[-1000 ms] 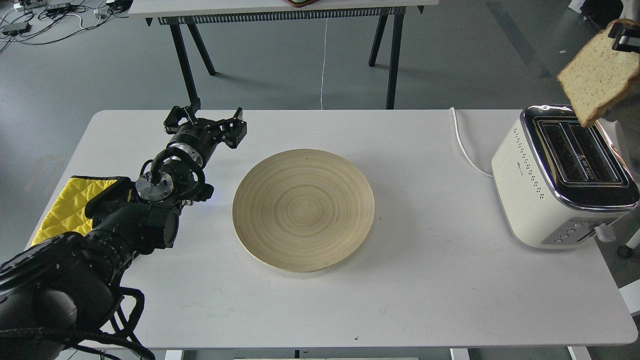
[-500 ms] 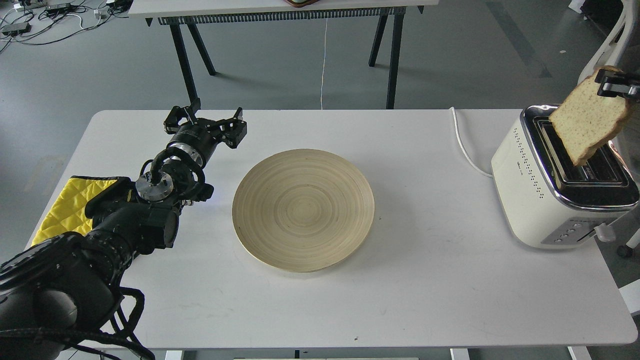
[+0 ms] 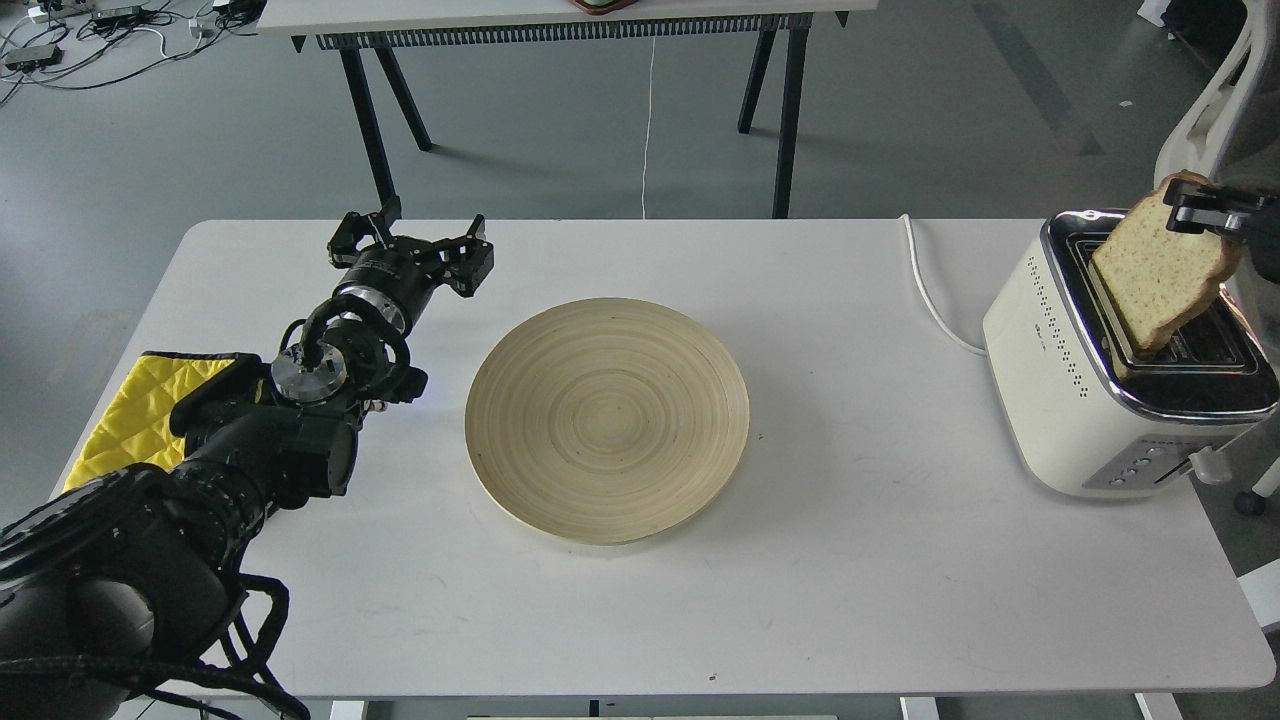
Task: Put bread in toaster with right arm
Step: 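Lower the held bread slice into the toaster slot with the right gripper, then open the right gripper and raise it away from the toaster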
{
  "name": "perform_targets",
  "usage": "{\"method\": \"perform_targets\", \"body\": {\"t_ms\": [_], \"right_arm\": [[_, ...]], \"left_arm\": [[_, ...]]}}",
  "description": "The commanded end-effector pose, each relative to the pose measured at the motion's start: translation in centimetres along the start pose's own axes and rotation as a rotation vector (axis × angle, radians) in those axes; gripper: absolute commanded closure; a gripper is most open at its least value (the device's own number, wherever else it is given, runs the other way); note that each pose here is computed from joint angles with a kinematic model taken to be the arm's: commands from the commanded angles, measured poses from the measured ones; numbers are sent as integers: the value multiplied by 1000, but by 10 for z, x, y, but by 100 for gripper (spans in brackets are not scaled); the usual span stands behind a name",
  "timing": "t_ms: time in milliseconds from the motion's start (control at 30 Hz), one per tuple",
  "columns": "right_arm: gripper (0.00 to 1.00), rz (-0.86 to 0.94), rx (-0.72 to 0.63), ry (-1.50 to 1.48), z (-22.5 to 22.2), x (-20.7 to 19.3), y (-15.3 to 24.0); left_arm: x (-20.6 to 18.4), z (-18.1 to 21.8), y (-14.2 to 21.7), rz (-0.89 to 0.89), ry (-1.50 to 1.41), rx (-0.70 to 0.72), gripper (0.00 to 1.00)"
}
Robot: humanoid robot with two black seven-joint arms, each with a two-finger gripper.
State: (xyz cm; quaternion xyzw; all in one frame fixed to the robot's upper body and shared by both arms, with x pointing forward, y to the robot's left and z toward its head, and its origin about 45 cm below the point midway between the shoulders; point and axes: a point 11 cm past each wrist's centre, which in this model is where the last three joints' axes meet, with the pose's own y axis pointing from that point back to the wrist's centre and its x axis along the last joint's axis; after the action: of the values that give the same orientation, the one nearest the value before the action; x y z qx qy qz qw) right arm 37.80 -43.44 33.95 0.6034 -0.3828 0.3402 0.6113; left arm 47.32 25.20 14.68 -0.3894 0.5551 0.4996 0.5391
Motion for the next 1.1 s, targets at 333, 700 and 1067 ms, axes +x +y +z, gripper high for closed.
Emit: {"method": "perform_targets", "body": {"t_ms": [333,700,1067], "right_arm": [[6,118,37,-132,-22,15,-8],[7,130,343,-756,-152,3,-47],[5,-120,692,-1415,-243,-48,-91]], "left_arm": [[0,0,0,0,0,1,0],[0,0,0,0,0,1,0],[0,0,0,0,0,1,0]]}}
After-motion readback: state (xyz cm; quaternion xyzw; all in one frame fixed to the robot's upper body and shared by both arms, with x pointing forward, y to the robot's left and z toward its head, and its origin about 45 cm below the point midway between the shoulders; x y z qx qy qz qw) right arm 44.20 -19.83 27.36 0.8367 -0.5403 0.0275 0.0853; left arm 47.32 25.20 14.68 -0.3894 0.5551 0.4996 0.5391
